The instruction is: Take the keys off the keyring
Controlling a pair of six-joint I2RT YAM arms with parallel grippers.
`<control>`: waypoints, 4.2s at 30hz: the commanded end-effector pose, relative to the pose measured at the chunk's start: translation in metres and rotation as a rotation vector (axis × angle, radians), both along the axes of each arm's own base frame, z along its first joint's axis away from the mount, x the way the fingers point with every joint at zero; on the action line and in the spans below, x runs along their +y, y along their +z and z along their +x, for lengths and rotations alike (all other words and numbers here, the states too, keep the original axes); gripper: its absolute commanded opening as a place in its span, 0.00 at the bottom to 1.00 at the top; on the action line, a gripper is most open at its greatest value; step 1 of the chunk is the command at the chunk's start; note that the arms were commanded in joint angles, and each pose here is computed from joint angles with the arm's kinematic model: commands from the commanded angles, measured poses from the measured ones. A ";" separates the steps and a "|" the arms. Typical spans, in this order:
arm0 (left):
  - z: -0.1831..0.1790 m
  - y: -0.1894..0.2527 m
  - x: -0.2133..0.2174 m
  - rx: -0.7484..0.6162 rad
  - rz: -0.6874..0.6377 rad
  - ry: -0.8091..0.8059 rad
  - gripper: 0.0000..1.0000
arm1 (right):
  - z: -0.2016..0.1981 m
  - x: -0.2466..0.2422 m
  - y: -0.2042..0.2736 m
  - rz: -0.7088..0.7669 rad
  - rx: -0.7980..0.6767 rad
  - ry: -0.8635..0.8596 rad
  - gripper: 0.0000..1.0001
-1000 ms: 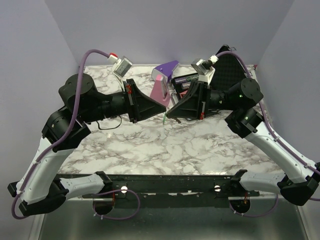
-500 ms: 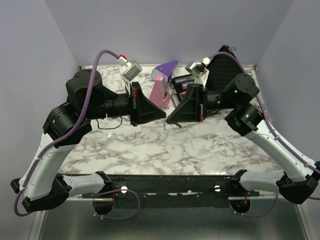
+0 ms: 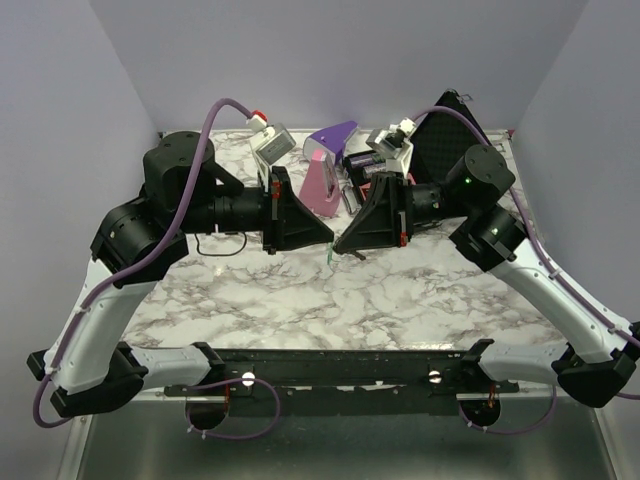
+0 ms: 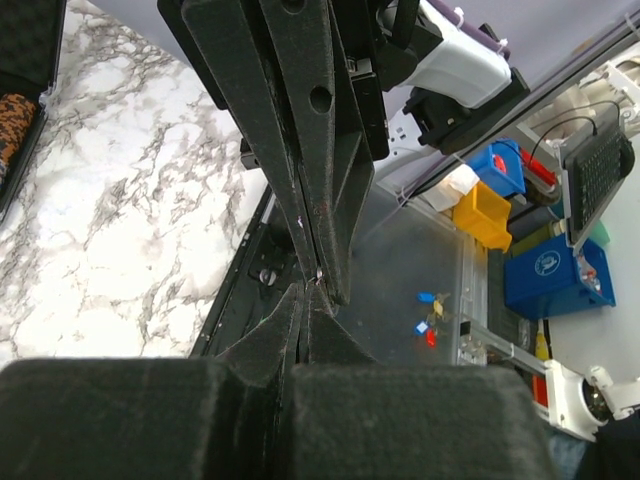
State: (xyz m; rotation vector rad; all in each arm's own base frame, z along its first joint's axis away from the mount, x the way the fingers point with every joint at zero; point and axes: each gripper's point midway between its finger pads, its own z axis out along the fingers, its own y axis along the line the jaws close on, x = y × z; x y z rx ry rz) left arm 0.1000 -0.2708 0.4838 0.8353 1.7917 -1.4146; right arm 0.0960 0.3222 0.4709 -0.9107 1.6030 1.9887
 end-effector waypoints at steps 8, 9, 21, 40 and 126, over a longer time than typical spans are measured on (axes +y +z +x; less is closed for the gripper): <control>-0.021 -0.029 -0.005 0.076 0.101 -0.148 0.00 | 0.011 0.007 0.004 0.006 -0.016 -0.048 0.01; -0.022 -0.029 -0.005 0.074 0.102 -0.152 0.00 | 0.011 0.008 0.003 0.003 -0.013 -0.048 0.01; 0.002 -0.033 0.003 0.050 0.161 0.014 0.13 | 0.012 0.007 0.000 -0.003 -0.022 -0.061 0.01; 0.010 0.039 0.039 -0.044 -0.247 0.272 0.61 | 0.016 0.002 0.013 0.055 -0.042 -0.138 0.01; -0.005 -0.034 0.019 0.028 0.083 0.040 0.00 | 0.007 0.005 0.001 -0.018 -0.026 -0.020 0.01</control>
